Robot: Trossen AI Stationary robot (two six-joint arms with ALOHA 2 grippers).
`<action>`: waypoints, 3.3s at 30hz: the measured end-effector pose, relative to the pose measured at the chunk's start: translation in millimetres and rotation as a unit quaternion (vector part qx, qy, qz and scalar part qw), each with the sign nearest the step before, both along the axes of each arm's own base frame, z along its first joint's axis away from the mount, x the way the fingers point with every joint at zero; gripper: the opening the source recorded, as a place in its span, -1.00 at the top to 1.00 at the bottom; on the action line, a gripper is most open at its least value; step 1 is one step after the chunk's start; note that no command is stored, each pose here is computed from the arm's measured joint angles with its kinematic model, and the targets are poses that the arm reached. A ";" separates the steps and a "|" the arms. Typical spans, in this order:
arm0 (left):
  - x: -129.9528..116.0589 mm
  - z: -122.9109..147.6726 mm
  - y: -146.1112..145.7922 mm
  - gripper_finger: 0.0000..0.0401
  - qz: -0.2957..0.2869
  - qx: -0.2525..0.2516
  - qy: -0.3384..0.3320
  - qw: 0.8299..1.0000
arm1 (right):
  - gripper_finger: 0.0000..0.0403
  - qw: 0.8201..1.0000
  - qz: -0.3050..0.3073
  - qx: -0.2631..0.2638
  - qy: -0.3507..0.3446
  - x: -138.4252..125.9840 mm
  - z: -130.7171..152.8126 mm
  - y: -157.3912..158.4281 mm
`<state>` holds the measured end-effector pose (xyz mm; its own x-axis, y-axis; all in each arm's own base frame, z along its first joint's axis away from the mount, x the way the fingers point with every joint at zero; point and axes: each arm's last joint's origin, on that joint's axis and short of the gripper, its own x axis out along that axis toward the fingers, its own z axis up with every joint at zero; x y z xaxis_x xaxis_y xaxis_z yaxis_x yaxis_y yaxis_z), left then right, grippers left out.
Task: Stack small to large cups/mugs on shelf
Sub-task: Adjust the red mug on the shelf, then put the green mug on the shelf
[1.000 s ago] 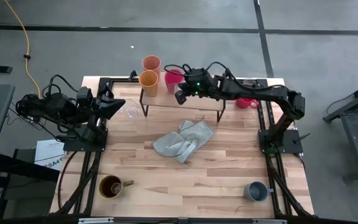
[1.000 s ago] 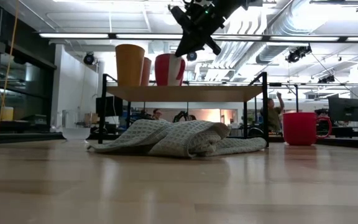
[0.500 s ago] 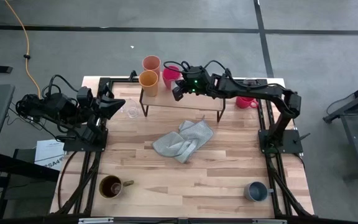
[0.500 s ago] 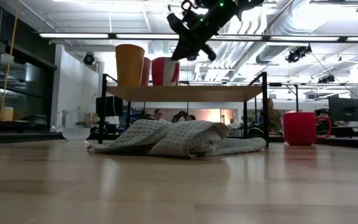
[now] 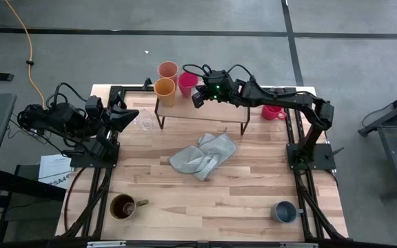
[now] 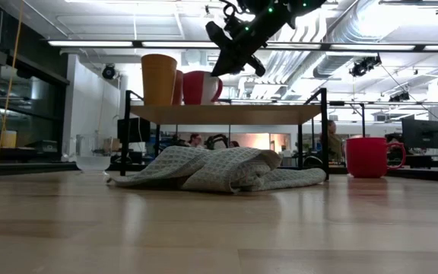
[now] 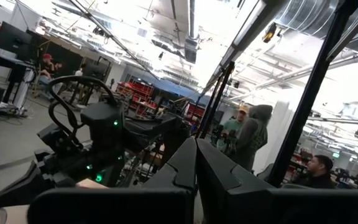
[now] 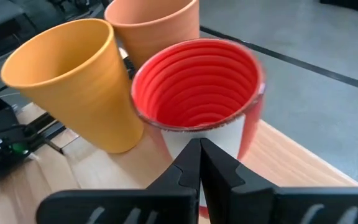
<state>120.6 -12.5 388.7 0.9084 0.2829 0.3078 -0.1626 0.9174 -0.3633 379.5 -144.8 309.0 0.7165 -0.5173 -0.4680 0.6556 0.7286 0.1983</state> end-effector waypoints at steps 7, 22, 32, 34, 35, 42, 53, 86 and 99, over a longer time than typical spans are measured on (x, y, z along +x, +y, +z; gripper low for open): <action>0.0 0.0 0.0 1.00 0.000 0.000 0.000 1.000 | 1.00 1.000 -0.009 -0.001 -0.003 -2.6 0.5 -7.4; 0.1 0.0 0.0 1.00 0.000 0.000 0.000 1.000 | 1.00 0.997 0.061 -0.005 -0.049 -13.1 31.6 13.0; 0.1 0.0 0.0 1.00 -0.002 -0.006 -0.002 1.000 | 1.00 0.994 0.092 0.019 -0.046 19.6 0.9 35.3; 0.1 0.0 0.0 1.00 -0.004 -0.010 -0.003 1.000 | 1.00 0.996 0.078 0.025 -0.042 24.7 -8.1 33.7; 0.1 0.0 0.0 1.00 -0.004 -0.011 -0.003 1.000 | 1.00 0.997 0.068 0.027 -0.037 26.6 -13.0 32.3; 0.1 0.0 0.0 1.00 -0.004 -0.011 -0.003 1.000 | 1.00 0.999 0.037 0.017 -0.028 28.1 -19.5 26.0; 0.1 0.0 0.0 1.00 -0.004 -0.011 -0.003 1.000 | 1.00 0.999 0.014 0.007 -0.033 25.7 -18.0 16.3; 0.6 -1.6 -0.1 1.00 -0.003 -0.009 0.005 1.000 | 1.00 0.983 0.167 -0.047 0.052 -58.1 66.0 70.9; 1.8 -5.0 -0.5 1.00 -0.008 -0.015 0.021 1.000 | 1.00 0.945 0.311 -0.088 -0.053 -189.2 147.3 174.4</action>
